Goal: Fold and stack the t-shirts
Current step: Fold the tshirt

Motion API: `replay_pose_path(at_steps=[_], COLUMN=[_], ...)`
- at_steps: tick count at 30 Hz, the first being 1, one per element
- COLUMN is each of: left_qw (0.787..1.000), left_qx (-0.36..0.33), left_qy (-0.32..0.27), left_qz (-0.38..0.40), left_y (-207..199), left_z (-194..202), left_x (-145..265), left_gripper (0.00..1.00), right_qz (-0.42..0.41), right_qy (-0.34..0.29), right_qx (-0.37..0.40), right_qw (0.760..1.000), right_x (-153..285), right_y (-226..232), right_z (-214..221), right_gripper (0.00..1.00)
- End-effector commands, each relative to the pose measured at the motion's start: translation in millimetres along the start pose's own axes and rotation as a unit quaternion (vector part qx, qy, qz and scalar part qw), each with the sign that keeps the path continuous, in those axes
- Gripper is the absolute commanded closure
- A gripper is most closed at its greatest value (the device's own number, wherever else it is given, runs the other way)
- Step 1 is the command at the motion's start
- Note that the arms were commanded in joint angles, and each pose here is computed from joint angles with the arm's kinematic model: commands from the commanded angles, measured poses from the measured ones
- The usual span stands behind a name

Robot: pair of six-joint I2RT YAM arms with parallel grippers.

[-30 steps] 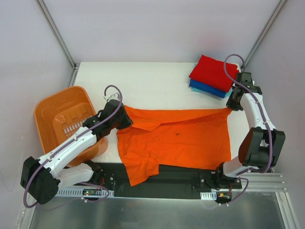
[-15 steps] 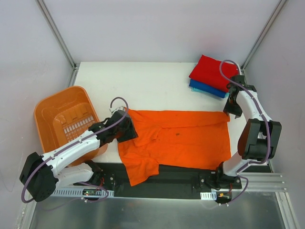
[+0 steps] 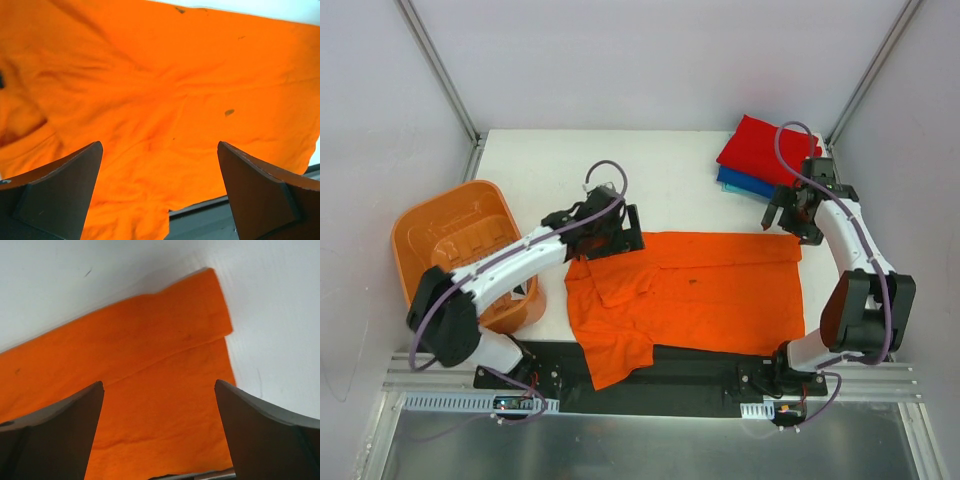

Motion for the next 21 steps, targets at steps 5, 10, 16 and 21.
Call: replay_pose_path(at_steps=[5,10,16,21], left_qw=[0.995,0.992,0.988,0.986], left_qx=[0.024,0.052,0.078,0.097], left_qy=[0.087,0.098,0.113,0.123], left_qz=[-0.033,-0.064,-0.076,-0.061], left_y=[23.2,50.8,73.0,84.0], left_z=[-16.8,-30.4,-47.1,-65.2], left_x=[-78.2,-115.2,-147.7,-173.6], left_gripper=[0.01,0.01,0.01,0.01], right_qz=[-0.048,-0.042,-0.019,-0.012], right_qy=[0.067,0.110,0.129,0.133], right_qx=[0.032,0.036,0.038,0.034], right_qw=[0.996,0.992,0.991,0.990], right_x=[-44.4,-78.3,-105.4,-122.2], right_y=[37.9,48.4,53.8,60.8], right_z=[10.9,8.0,-2.3,-16.8], right_gripper=[0.03,0.03,0.03,0.03])
Point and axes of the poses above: each gripper's point midway between its finger pads, its own x axis back along the fingers, its own y axis along the line the jaws close on, z = x × y, the point moved 5 cm from there along x, back along the fingers, and after that the axes turned 8 degrees about -x, right-handed, at the moved point
